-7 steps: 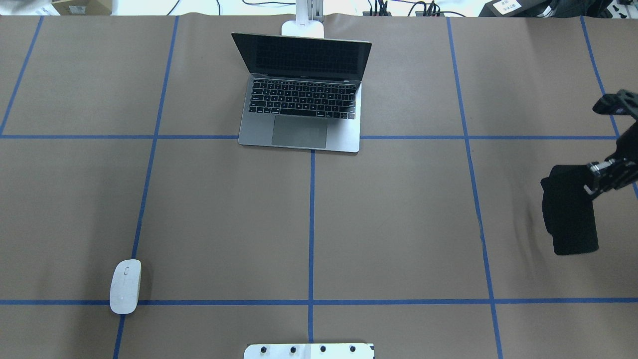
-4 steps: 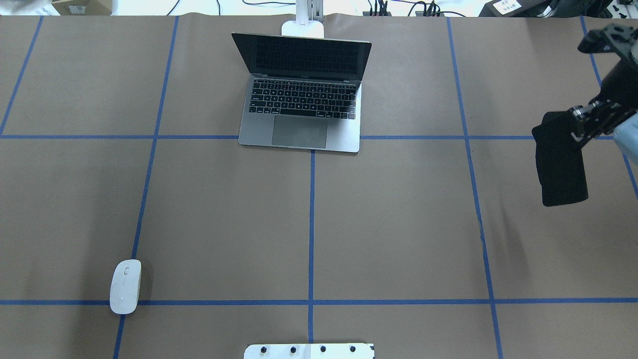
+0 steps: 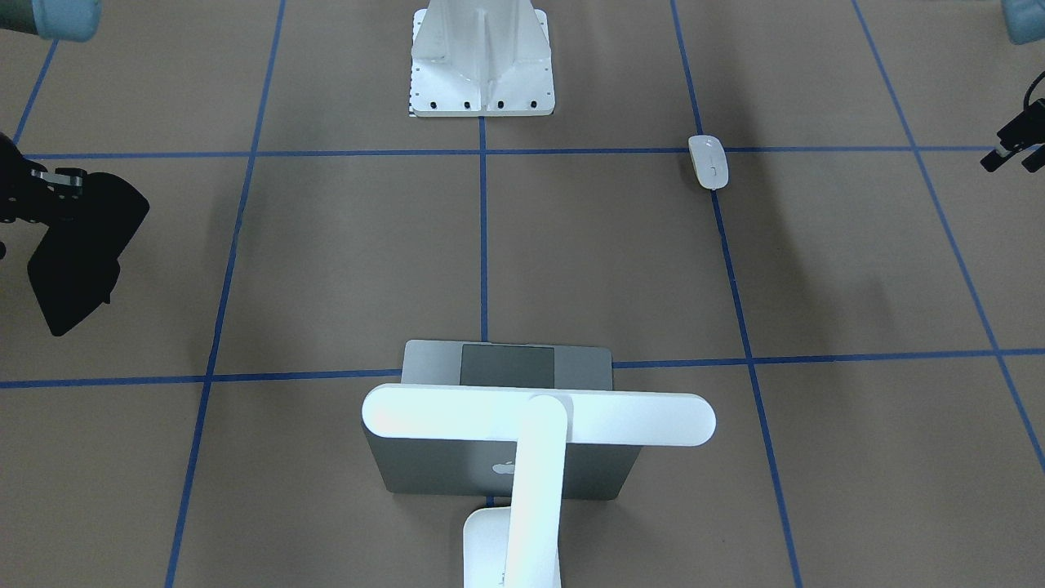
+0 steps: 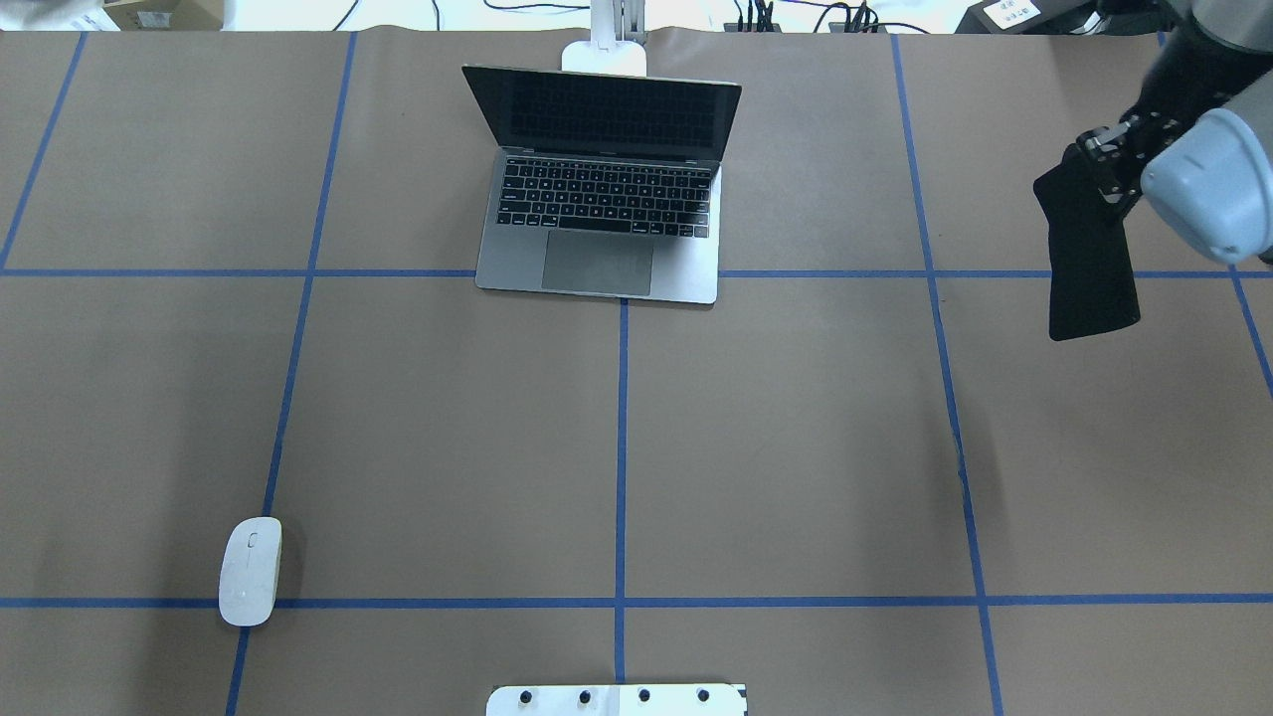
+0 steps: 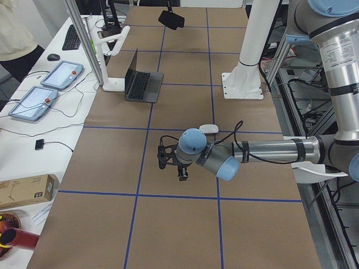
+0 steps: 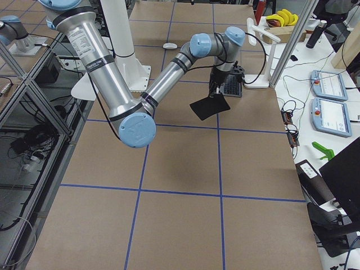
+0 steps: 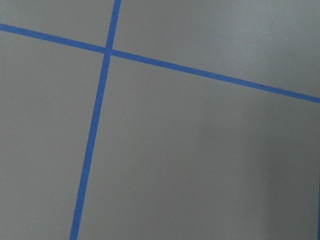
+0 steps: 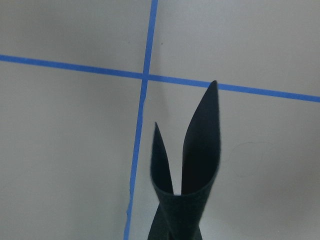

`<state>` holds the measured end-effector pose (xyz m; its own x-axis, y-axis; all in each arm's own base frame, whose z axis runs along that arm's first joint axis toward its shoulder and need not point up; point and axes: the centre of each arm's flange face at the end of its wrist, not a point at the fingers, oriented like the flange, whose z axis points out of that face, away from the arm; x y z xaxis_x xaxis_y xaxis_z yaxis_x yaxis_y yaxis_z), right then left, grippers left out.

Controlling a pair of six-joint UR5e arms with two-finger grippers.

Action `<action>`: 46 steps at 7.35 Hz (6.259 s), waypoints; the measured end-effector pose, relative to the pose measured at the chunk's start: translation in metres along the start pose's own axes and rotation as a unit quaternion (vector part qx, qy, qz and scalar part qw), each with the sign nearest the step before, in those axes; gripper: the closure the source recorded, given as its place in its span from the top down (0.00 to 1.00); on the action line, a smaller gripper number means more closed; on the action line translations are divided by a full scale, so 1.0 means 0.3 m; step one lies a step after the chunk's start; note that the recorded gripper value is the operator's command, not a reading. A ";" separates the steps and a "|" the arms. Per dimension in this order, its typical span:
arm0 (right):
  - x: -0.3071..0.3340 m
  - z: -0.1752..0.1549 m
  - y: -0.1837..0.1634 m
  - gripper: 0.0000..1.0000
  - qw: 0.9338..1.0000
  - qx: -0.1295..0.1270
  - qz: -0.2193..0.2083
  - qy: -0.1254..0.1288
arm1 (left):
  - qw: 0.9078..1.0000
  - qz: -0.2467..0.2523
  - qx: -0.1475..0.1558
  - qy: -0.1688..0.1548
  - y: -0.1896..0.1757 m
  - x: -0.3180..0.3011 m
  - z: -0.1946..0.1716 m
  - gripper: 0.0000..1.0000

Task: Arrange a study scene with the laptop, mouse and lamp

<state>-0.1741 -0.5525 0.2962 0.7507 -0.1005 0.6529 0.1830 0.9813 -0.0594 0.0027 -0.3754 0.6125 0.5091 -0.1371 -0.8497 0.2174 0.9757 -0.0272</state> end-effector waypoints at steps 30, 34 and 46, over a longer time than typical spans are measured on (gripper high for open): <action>0.243 0.379 -0.021 1.00 0.998 0.048 -0.027 0.034 | 0.997 -0.058 -0.006 -0.045 -0.135 0.364 -0.030 0.97; 0.582 0.487 0.123 1.00 0.996 0.005 -0.070 0.055 | 0.995 -0.086 -0.033 -0.037 -0.112 0.682 0.096 0.99; 0.954 0.567 0.320 1.00 0.991 -0.038 -0.113 0.065 | 0.986 0.011 -0.088 -0.141 0.398 1.182 0.585 1.00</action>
<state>-0.0497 -0.4590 0.6058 0.7601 -0.3411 0.5531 0.3986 0.9170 0.0178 0.3553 -0.3375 0.4004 0.7295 -0.1327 -0.6710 0.0676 0.9902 -0.1224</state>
